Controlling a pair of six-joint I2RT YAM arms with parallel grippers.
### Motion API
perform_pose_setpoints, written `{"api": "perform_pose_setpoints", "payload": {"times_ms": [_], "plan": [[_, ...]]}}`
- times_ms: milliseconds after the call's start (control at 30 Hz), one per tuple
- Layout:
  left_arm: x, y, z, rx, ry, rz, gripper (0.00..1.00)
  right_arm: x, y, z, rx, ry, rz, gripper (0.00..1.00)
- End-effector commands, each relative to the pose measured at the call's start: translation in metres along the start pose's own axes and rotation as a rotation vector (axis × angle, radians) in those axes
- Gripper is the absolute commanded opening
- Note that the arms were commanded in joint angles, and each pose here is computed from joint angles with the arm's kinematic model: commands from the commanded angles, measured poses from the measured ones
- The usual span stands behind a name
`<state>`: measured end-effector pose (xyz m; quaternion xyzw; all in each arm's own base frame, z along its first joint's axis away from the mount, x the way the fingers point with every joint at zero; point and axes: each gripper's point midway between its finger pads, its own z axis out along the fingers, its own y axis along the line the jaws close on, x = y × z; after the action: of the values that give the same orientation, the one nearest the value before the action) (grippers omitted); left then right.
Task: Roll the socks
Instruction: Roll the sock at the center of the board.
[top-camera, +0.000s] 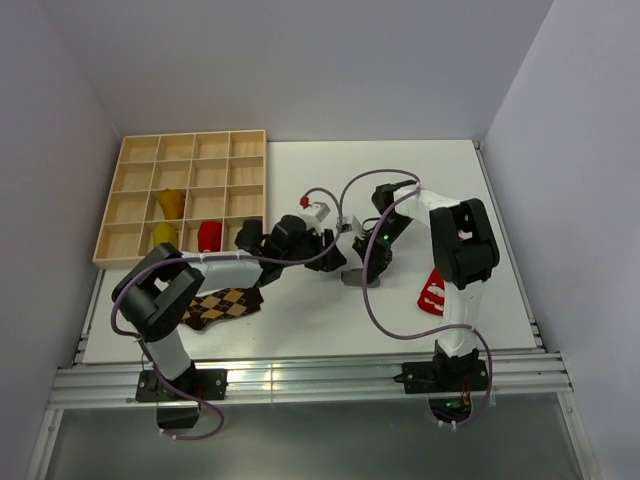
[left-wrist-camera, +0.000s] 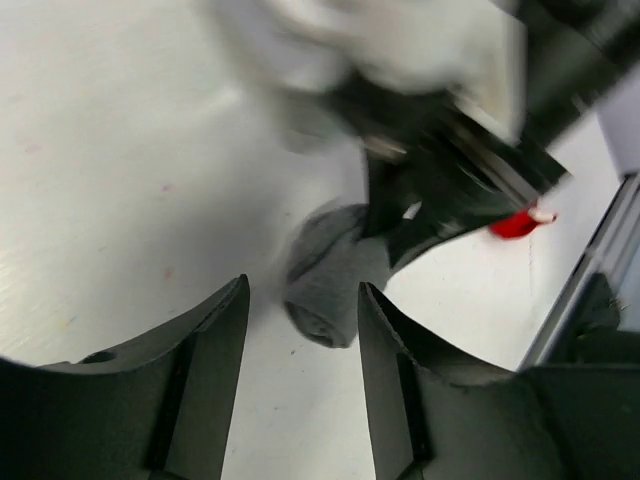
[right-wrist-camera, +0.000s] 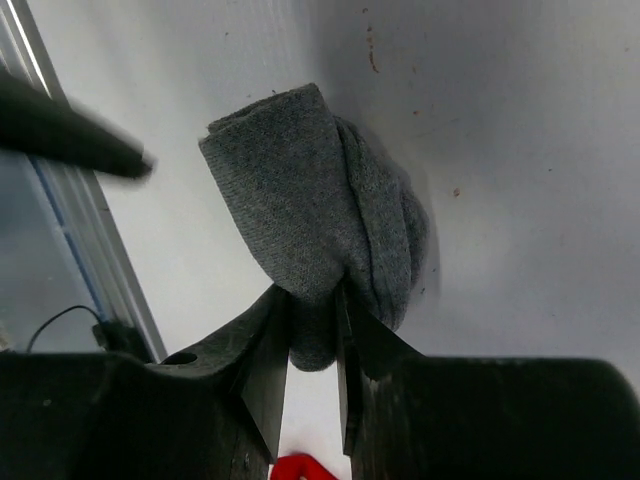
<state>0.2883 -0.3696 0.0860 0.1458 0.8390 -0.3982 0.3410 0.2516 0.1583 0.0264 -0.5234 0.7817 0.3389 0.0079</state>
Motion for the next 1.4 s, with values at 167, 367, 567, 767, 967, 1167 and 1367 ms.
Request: {"api": "perform_pose_setpoints", "payload": {"times_ms": [167,367,567,767,967,1167,1367], "plan": [[0.003,-0.036,0.032,-0.015,-0.017,0.404,0.55,0.020,-0.003,0.006,-0.051,0.089,0.130,0.28],[0.021,-0.031,0.048,-0.045,0.047,0.455,0.55,0.020,-0.008,0.003,-0.028,0.081,0.163,0.28],[0.034,-0.019,0.049,-0.067,0.073,0.441,0.53,0.023,-0.010,0.001,-0.009,0.082,0.177,0.28],[0.049,-0.015,0.043,-0.037,0.101,0.412,0.52,0.026,-0.016,-0.003,0.020,0.081,0.218,0.28],[0.049,-0.007,0.039,-0.014,0.118,0.372,0.52,0.028,-0.018,-0.005,0.041,0.086,0.240,0.28],[0.053,-0.003,0.042,0.002,0.153,0.332,0.50,0.028,-0.019,-0.005,0.046,0.083,0.251,0.28],[0.062,-0.004,0.058,-0.012,0.246,0.264,0.22,0.028,-0.024,-0.007,0.102,0.074,0.267,0.29]]}}
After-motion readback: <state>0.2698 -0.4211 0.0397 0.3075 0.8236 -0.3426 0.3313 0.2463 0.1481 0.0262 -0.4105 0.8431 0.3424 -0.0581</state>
